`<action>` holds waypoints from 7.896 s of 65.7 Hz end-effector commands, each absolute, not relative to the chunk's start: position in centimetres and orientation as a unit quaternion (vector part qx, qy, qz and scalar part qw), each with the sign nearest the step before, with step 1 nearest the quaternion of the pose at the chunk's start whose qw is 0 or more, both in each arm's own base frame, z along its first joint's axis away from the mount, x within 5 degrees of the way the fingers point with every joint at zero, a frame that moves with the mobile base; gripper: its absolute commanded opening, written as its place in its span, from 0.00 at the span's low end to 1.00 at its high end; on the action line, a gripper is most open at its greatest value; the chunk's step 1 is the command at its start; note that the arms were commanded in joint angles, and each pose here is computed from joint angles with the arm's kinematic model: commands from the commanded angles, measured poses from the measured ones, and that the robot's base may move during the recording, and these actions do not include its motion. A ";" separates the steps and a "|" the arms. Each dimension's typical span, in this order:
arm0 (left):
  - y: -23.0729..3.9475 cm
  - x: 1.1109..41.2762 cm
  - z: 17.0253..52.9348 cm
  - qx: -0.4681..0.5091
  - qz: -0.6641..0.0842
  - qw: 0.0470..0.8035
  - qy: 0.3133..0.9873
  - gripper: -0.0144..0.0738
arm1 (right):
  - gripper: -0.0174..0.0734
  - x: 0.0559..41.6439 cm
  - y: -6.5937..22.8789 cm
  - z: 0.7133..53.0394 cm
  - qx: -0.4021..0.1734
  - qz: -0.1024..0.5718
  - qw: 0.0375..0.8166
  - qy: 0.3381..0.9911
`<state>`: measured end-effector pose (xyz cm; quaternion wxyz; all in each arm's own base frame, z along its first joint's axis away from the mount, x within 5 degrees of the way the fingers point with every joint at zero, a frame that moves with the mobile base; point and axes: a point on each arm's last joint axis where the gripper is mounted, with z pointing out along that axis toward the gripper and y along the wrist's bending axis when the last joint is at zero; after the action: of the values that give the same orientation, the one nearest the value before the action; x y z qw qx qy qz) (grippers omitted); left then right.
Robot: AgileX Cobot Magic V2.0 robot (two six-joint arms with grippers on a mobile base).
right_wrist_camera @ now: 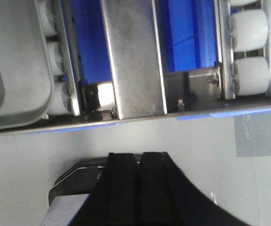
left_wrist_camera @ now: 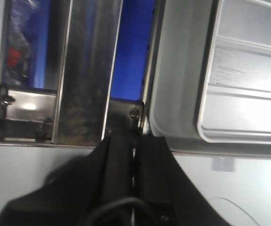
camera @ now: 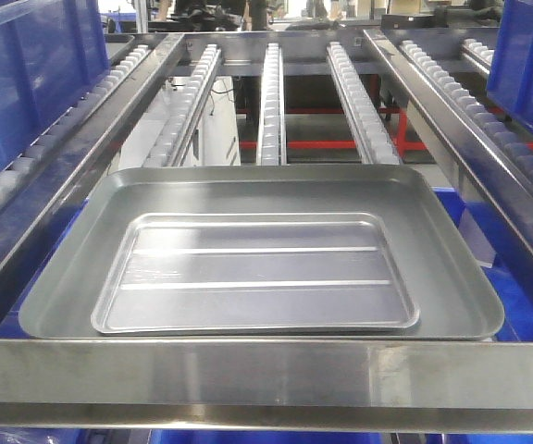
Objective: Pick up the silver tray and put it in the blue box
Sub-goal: 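Lower both grippers over the tray's side rims, then open both grippers and close them on the tray's side rims, then lift the tray with both grippers and pull it toward the robot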
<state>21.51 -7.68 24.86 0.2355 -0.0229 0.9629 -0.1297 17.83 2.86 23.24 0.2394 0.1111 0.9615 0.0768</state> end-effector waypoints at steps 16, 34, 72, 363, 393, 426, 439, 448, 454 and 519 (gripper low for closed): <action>-14.0 23.7 27.3 0.007 -0.134 0.253 0.958 0.16 | 0.26 23.0 9.4 27.1 0.044 0.051 0.271 0.960; -16.6 27.0 26.3 -0.011 -0.135 0.234 0.963 0.16 | 0.26 28.5 14.5 26.6 0.025 0.070 0.253 0.965; -18.2 28.2 23.8 -0.001 -0.103 0.242 0.965 0.16 | 0.26 30.0 15.9 24.7 0.001 0.065 0.242 0.968; -20.2 29.2 20.0 0.020 -0.060 0.182 0.981 0.38 | 0.66 31.3 16.5 21.0 -0.010 0.071 0.228 0.971; -20.2 29.2 20.0 0.020 -0.060 0.182 0.981 0.29 | 0.47 31.2 16.5 20.9 -0.009 0.068 0.223 0.972; -20.3 29.2 20.0 0.018 -0.065 0.183 0.981 0.15 | 0.25 31.1 16.4 20.9 -0.009 0.065 0.219 0.973; -20.4 29.4 20.5 0.017 -0.069 0.188 0.980 0.15 | 0.25 31.1 16.4 21.2 -0.007 0.064 0.218 0.974; -20.5 29.6 22.7 0.014 -0.074 0.201 0.977 0.15 | 0.26 31.2 16.4 23.4 0.000 0.077 0.238 0.968; -20.3 29.3 24.3 0.014 -0.084 0.218 0.972 0.15 | 0.26 30.8 16.2 24.9 0.021 0.091 0.253 0.963; -18.5 15.5 27.8 0.033 -0.145 0.236 0.960 0.15 | 0.26 16.6 15.8 27.5 0.036 0.135 0.266 0.954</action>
<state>16.43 -18.30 26.04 0.2025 0.0328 0.9742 -0.0944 16.98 15.49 25.79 0.2250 0.0391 0.9689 0.0951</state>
